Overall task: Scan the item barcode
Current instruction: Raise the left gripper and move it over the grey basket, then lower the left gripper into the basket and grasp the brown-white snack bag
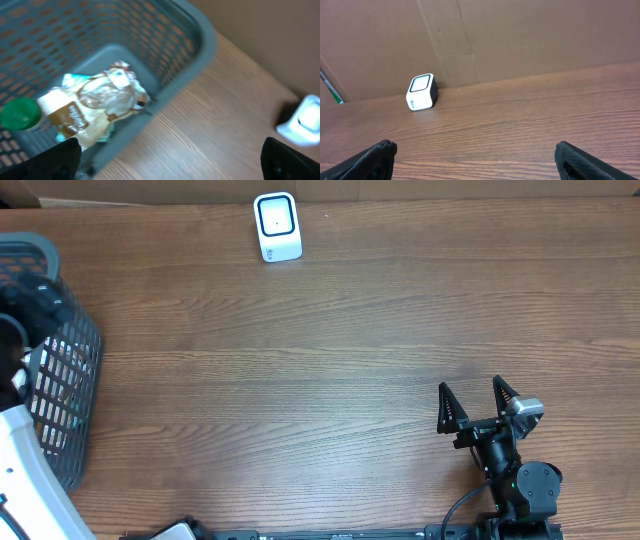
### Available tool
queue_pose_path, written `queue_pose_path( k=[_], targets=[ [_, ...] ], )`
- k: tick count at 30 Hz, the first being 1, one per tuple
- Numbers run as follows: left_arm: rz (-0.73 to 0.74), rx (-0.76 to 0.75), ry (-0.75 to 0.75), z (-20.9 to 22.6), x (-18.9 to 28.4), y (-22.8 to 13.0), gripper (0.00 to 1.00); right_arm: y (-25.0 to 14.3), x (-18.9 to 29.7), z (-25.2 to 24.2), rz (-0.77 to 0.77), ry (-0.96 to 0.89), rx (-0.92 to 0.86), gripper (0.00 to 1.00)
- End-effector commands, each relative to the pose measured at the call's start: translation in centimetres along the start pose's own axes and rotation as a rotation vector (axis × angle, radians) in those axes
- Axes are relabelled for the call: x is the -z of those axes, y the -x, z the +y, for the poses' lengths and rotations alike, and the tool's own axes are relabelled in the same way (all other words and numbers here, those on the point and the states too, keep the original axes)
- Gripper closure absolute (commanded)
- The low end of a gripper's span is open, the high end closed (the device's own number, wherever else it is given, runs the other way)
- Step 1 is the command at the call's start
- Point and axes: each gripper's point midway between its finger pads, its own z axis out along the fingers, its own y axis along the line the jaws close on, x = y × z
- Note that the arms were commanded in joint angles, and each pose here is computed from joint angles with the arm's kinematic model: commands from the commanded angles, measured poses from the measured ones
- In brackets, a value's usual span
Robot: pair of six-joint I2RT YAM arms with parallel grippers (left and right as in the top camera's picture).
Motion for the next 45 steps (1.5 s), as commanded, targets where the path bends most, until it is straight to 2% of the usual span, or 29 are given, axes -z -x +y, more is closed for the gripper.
queue_pose_path(
  k=[1, 6, 14, 23, 31, 34, 38, 45],
  targets=[
    [-0.051, 0.171, 0.083, 3.3, 0.6, 1.5, 0.00, -0.4, -0.1, -0.2, 0.005, -0.010, -0.011, 0.00],
    [-0.056, 0.373, 0.199, 7.5, 0.8, 1.3, 0.01, -0.4, -0.1, -0.2, 0.005, -0.010, -0.012, 0.00],
    [-0.039, 0.441, 0.321, 11.6, -0.4, 1.2, 0.00, -0.4, -0.1, -0.2, 0.005, -0.010, -0.012, 0.00],
    [0.082, 0.424, 0.506, 14.8, -3.5, -0.7, 0.01, -0.4, -0.1, -0.2, 0.005, -0.010, -0.012, 0.00],
    [0.181, 0.413, 0.561, 17.3, -6.1, -3.1, 0.00, -0.4, -0.1, -0.2, 0.005, -0.010, -0.012, 0.00],
    [0.218, 0.356, 0.559, 18.0, -8.2, -4.5, 0.00, -0.4, -0.1, -0.2, 0.005, -0.010, -0.012, 0.00],
    [0.266, 0.212, 0.468, 17.6, -12.0, -6.2, 0.00, -0.4, -0.1, -0.2, 0.005, -0.010, -0.012, 0.00],
    [0.327, 0.147, 0.418, 17.8, -16.9, -8.1, 0.00, -0.4, -0.1, -0.2, 0.005, -0.010, -0.011, 0.00]
  ],
)
